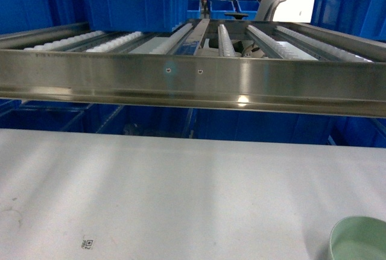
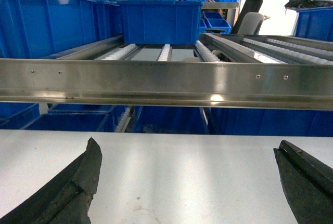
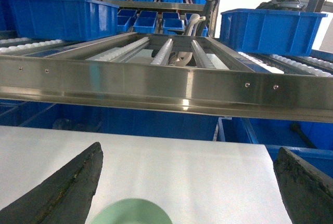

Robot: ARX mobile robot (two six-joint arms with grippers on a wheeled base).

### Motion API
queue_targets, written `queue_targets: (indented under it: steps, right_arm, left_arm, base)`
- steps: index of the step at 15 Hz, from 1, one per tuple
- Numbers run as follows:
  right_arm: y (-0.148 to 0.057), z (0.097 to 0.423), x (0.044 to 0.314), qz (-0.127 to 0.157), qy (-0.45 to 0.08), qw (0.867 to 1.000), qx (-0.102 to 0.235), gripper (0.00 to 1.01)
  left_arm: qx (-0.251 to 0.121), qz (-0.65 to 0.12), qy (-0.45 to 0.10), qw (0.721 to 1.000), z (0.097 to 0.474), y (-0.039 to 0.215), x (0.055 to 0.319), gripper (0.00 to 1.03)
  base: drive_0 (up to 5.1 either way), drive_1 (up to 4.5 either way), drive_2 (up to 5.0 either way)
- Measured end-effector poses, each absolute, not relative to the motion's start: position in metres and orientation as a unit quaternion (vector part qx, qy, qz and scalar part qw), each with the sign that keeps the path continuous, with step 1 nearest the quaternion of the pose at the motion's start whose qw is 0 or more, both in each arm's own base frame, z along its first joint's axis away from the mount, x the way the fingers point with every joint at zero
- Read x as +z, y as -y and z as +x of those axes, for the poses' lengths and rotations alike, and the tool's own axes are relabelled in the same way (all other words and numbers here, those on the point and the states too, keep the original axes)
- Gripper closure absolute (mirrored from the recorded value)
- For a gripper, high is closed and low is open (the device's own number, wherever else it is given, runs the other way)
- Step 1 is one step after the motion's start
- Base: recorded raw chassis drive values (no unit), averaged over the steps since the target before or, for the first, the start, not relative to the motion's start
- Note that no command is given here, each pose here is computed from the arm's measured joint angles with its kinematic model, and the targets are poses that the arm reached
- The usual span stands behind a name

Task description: Place green bowl on second shelf with right arm

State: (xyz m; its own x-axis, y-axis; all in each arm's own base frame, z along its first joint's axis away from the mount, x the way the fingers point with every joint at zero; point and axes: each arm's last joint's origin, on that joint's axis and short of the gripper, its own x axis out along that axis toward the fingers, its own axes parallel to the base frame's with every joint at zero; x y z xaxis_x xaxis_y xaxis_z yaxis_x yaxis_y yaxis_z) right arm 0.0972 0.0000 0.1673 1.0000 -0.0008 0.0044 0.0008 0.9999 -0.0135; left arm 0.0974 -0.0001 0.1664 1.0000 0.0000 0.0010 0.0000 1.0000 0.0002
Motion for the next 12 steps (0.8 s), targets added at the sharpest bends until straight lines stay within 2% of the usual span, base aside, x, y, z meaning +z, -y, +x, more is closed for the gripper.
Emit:
queue_targets:
  steps: [10, 11, 12]
  right_arm:
    - [0.0, 0.097, 0.167, -0.007, 0.002, 1.0, 0.0, 0.03]
    - [-0.001, 0.1, 0.173, -0.008, 0.026, 1.0, 0.01, 0.03]
    - [-0.001, 0.109, 0.173, -0.019, 0.008, 0.999, 0.026, 0.03]
  left_arm:
    - [0.0, 0.0, 0.0, 1.0, 0.097, 0.0, 0.166, 0.05]
    - [0.0, 0.0, 0.001, 1.0, 0.097, 0.0, 0.166, 0.05]
    - [0.0, 0.0, 0.001, 1.0, 0.097, 0.0, 0.167, 0.05]
  base:
    - [0.0, 0.0, 0.0]
    - [0.0, 0.0, 0.0]
    - [0.0, 0.0, 0.0]
